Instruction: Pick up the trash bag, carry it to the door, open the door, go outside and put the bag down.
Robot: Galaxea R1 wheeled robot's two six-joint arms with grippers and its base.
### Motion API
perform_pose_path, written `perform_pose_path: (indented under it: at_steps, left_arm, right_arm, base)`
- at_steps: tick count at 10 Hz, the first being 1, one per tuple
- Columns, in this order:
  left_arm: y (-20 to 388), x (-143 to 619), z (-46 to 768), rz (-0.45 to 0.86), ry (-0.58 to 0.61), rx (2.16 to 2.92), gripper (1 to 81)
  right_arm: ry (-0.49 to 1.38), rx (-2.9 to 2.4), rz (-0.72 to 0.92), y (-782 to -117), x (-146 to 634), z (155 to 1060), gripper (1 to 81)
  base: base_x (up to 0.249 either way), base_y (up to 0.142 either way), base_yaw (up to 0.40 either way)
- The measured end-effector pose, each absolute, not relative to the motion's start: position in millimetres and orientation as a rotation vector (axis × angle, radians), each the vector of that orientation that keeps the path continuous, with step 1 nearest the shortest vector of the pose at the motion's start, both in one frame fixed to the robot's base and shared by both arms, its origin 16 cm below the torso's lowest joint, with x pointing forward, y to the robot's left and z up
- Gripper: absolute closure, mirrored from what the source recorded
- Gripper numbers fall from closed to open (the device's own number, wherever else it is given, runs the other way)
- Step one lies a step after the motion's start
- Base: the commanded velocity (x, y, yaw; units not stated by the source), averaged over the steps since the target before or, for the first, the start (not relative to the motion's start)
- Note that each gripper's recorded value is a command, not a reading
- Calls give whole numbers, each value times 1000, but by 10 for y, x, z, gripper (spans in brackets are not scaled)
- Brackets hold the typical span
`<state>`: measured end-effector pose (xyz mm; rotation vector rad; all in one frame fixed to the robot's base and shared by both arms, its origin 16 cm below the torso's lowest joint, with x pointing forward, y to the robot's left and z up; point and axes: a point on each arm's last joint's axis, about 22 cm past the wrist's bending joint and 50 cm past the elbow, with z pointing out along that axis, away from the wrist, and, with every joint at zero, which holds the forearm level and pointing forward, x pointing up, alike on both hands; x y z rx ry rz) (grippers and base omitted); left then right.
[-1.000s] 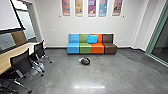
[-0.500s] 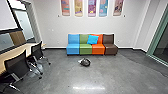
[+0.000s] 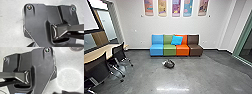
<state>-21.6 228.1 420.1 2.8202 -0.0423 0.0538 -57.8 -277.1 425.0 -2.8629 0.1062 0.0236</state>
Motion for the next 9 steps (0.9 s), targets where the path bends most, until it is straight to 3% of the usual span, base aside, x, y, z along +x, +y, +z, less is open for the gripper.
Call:
perform_pose_path:
  at_steps: [9]
  left_arm:
    - [2225,-215,4201,52,-42,2814,10]
  right_arm:
    - [100,-2867,39,-2681,-572,4215,10]
  base:
    - [191,0,0]
